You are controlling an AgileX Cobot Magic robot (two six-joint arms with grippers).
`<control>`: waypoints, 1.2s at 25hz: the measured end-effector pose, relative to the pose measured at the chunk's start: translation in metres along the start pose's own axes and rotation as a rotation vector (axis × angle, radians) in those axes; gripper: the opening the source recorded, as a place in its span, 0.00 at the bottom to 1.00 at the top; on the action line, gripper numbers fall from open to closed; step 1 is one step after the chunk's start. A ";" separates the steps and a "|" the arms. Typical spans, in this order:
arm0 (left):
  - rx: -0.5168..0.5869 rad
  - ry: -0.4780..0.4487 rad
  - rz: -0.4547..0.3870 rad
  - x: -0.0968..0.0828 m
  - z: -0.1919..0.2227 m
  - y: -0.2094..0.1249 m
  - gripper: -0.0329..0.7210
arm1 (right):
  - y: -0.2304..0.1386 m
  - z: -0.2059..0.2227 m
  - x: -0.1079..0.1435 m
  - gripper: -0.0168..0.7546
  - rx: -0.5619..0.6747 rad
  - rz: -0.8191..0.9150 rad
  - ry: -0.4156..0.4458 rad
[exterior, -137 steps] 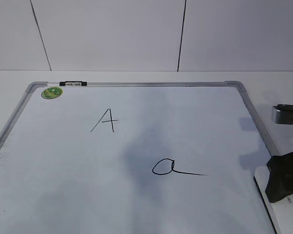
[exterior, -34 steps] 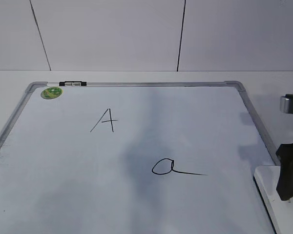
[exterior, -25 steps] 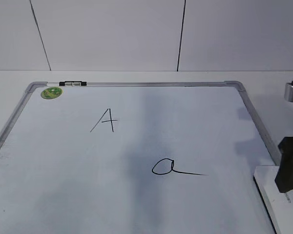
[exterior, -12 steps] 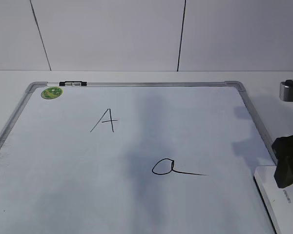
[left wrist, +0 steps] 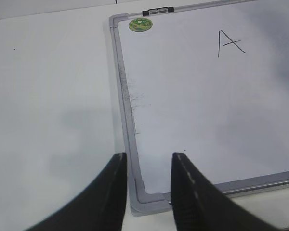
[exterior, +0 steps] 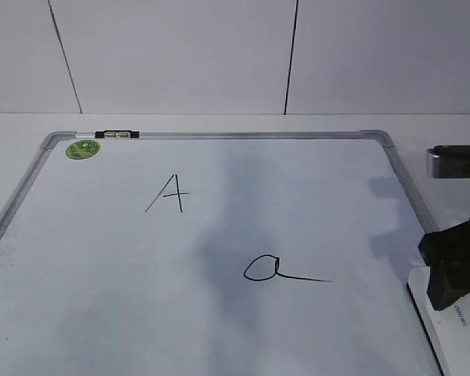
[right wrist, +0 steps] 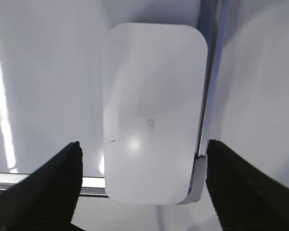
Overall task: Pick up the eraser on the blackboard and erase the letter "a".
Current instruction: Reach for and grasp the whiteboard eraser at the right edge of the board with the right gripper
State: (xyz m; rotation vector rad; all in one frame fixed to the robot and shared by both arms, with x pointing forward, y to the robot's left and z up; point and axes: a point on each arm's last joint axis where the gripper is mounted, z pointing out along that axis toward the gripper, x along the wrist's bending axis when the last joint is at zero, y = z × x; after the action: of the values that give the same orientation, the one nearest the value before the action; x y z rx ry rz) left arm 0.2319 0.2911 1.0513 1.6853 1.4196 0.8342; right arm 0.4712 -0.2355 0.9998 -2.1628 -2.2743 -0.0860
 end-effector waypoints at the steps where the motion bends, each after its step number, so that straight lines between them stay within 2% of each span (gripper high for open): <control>1: 0.000 0.000 0.000 0.000 0.000 0.000 0.36 | 0.001 0.002 0.000 0.84 0.007 -0.002 -0.005; 18: 0.000 0.000 0.000 0.000 0.000 0.000 0.36 | 0.012 0.026 0.002 0.84 0.060 -0.042 -0.013; 30: 0.000 0.000 0.000 0.000 0.000 0.000 0.36 | 0.011 0.027 0.000 0.84 0.079 -0.015 -0.030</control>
State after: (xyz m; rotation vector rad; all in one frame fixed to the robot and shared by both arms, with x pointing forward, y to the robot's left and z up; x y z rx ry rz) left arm 0.2319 0.2911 1.0513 1.6853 1.4196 0.8342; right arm 0.4827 -0.2338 0.9734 -2.1227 -2.2688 0.0357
